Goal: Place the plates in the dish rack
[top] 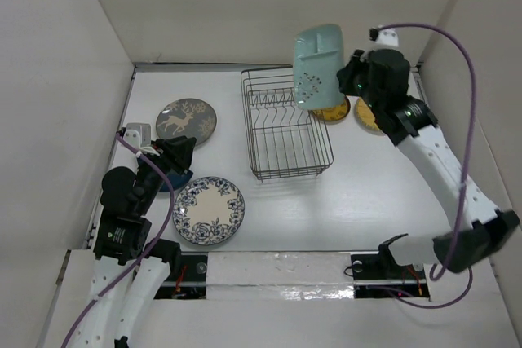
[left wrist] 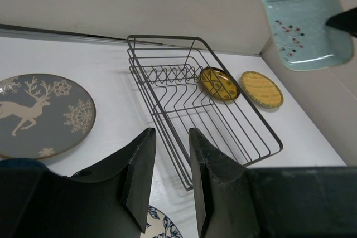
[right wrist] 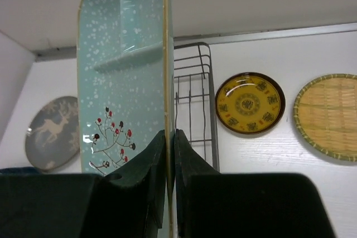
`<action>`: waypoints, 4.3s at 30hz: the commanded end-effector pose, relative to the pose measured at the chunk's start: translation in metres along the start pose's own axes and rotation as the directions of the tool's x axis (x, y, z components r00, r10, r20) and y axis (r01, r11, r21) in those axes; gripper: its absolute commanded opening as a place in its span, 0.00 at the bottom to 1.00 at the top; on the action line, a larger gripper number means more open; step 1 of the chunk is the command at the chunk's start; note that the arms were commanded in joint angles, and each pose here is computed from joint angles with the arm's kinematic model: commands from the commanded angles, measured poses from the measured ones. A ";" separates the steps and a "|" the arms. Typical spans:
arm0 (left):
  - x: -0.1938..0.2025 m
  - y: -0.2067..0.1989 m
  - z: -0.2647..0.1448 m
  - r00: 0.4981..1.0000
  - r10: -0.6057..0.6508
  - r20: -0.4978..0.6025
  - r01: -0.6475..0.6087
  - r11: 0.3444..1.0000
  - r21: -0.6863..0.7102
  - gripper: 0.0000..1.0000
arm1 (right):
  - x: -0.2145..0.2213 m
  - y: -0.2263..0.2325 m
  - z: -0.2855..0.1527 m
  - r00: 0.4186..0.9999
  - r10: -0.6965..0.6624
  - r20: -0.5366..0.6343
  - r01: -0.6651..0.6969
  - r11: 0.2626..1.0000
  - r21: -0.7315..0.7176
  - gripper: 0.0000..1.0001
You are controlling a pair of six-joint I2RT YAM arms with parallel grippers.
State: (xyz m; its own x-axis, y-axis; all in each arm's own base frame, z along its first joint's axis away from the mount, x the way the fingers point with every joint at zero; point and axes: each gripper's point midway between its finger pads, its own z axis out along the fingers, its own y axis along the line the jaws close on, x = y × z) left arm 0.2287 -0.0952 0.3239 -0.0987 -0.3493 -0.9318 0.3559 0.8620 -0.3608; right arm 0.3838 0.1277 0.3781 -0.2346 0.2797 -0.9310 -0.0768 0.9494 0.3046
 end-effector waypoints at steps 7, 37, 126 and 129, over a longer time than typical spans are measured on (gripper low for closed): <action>-0.017 -0.011 -0.003 0.998 0.020 0.052 -0.021 0.999 0.034 0.28 | -0.034 -0.020 0.067 0.962 -0.269 -0.043 0.267 0.900 0.344 0.00; -0.013 -0.008 0.002 0.999 0.017 0.032 -0.018 0.999 0.026 0.30 | 0.076 -0.003 0.145 0.762 -0.538 -0.360 0.645 0.676 0.356 0.00; -0.008 -0.006 0.005 1.000 0.015 0.016 -0.015 1.000 0.023 0.32 | 0.079 -0.066 0.108 0.995 -0.074 0.067 0.047 0.936 0.348 0.01; -0.008 -0.007 0.005 1.000 0.015 0.014 -0.015 1.000 0.026 0.32 | 0.091 -0.115 0.098 0.980 0.145 0.133 -0.180 0.934 0.310 0.00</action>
State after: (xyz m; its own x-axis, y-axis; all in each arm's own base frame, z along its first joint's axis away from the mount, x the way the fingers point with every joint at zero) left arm 0.2323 -0.0985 0.3188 -0.1219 -0.3433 -0.9313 0.3552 0.8610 -0.3639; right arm 0.4594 0.0741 0.2574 -0.1964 0.1765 -0.9645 0.2931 0.9493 0.1141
